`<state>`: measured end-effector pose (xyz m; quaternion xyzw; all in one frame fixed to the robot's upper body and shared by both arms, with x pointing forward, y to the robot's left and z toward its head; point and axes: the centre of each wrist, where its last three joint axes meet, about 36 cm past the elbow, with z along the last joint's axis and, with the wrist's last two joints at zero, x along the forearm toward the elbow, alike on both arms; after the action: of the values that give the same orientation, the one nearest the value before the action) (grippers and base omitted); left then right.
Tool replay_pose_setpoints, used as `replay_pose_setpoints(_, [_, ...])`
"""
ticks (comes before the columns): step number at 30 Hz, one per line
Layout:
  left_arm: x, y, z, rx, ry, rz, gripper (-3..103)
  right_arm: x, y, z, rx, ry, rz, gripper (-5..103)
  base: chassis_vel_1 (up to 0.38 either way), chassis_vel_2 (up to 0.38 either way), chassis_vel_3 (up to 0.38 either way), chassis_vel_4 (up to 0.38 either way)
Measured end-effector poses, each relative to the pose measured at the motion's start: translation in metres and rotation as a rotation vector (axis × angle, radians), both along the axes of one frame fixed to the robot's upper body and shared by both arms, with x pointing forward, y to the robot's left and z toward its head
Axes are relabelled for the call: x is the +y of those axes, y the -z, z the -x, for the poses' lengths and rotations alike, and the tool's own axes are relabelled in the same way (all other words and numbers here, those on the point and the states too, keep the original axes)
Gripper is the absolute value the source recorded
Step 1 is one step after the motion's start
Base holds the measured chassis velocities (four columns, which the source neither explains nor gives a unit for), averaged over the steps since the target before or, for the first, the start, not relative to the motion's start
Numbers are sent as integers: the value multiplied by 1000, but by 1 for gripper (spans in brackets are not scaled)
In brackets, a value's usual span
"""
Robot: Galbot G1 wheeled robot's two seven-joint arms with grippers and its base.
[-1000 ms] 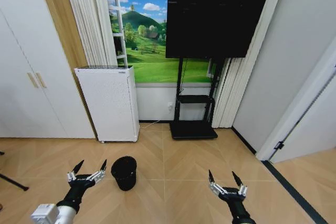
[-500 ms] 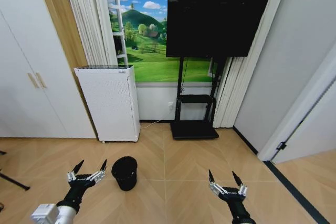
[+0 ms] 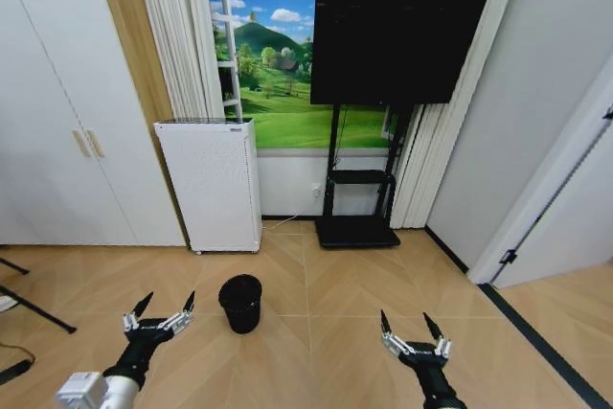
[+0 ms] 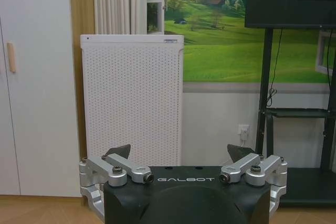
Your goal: Pick up the trash bin and place the garbage on the floor into it.
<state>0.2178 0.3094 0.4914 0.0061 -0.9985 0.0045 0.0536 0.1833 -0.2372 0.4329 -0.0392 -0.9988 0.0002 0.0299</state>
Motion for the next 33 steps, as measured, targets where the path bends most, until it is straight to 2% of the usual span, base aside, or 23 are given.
replay_pose_setpoints(10, [0,0,0,0,0,0,100,0,0,0,0,0,0,100,170,-143,-165,149])
replay_pose_setpoints(28, [0,0,0,1,0,0,100,0,0,0,0,0,0,100,302,-295,-303,308])
replay_pose_setpoints(33, [0,0,0,1,0,0,100,0,0,0,0,0,0,100,172,-111,-202,179])
